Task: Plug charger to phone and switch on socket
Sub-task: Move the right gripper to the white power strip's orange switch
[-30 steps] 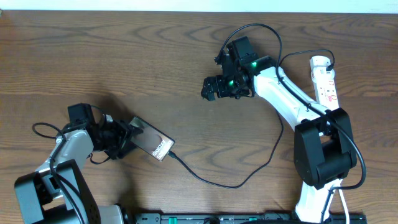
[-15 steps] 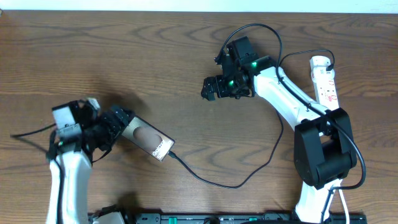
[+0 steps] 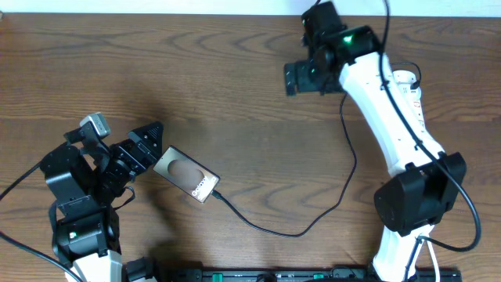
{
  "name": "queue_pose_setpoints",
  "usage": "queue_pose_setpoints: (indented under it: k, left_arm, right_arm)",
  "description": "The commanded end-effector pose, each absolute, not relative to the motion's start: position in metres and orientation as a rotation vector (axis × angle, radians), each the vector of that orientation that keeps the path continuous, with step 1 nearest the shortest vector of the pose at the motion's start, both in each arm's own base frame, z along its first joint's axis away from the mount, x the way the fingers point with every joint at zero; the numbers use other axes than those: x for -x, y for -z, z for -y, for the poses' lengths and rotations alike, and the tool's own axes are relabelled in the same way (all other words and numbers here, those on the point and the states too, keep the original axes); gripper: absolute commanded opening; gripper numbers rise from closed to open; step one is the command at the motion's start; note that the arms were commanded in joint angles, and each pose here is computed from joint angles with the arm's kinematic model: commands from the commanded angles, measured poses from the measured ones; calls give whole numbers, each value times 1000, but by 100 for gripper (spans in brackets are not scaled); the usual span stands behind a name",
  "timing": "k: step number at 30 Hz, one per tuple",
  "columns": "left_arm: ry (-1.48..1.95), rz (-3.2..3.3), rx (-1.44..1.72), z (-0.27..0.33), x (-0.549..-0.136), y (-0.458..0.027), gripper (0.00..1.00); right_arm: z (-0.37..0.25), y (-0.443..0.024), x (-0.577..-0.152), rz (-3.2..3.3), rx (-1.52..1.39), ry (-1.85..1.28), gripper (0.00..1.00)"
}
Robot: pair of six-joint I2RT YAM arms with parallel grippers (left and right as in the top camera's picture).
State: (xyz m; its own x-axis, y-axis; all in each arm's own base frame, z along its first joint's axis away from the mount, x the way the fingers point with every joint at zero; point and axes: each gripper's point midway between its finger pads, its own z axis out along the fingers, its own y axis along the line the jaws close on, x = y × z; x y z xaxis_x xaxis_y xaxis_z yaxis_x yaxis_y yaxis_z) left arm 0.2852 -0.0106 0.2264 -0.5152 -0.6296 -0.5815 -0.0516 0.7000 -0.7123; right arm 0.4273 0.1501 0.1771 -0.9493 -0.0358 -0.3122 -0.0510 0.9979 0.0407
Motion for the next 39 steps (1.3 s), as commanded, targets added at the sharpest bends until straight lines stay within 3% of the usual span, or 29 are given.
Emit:
queue_pose_setpoints:
  k: [1,9,14,21,39]
  left_arm:
    - [809,-1998,495,12,-286,-232,91]
    - [802,-2017,491,11,-289,-226,91]
    - [806,-2031,503,10,-291,-222,91]
    - [820,-2073,538,9,-296,-208,91]
    - [837,-2127,585,7,-302,-189,91]
  right_arm:
    - [-93,-216,-442,-2691,-215,218,99]
    - [10,-244,-435,-2616,-584,407,99]
    - [51,-235,-429,-2697,-637,297,98]
    - [64,-229,-426,-2801,-462,3,91]
    - [83,-229,-425,-2804,-392,83,95]
